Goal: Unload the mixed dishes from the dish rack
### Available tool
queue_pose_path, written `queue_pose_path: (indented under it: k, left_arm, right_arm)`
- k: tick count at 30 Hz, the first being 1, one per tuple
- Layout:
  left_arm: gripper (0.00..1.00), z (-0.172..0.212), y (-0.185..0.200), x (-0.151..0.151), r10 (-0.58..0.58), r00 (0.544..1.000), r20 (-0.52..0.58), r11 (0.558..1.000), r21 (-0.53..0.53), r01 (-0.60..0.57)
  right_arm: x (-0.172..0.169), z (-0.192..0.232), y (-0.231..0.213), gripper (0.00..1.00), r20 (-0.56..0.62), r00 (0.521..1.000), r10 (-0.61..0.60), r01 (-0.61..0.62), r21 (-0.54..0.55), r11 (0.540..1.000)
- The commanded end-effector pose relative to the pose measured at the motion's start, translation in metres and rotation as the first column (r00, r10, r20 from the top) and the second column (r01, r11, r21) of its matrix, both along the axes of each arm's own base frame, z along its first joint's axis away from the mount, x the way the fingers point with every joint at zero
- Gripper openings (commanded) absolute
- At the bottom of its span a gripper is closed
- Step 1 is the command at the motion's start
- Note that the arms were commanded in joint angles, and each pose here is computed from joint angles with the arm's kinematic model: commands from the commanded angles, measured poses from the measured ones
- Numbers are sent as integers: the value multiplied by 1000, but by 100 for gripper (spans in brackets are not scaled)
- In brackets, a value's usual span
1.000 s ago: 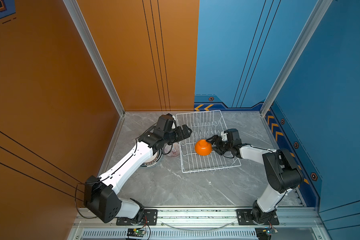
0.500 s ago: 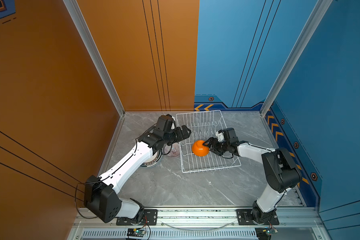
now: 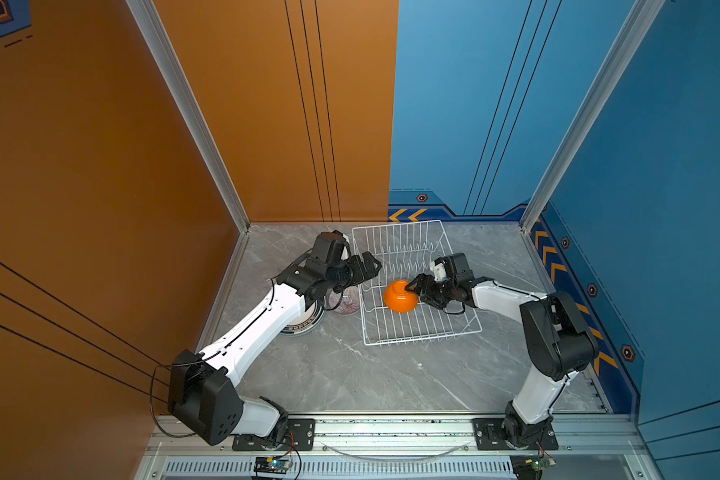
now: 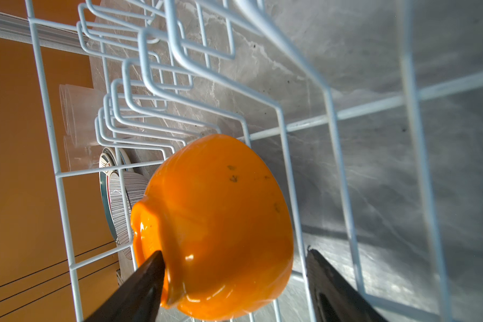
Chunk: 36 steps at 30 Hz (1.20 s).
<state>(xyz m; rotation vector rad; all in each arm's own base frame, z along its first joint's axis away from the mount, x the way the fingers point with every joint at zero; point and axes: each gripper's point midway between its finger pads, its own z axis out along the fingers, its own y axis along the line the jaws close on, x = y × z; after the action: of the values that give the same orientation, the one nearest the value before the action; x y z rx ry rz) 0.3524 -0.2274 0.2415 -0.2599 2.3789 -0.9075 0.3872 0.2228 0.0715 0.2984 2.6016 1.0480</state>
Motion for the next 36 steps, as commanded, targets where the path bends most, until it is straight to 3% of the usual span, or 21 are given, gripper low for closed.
queue_pose_path:
  k: [1,9,22,36]
  left_arm:
    - [98,-6,-3,2,-11,1000,-18,1000,-22,11]
    - [98,-7,-2,3,-9,1000,-14,1000,-25,9]
    - [98,15,-8,-9,-55,996,68,998,-6,56]
    - [98,14,-3,-19,-39,998,54,999,-6,39]
  right_arm:
    - [-9,-28,-4,77,-83,996,-8,2,-68,998]
    - [0,-34,-21,69,-73,994,-79,62,-205,977]
    - [-17,-42,-10,74,-144,988,-55,28,-180,983]
    - [-27,-80,-18,76,-221,962,-160,119,-187,975]
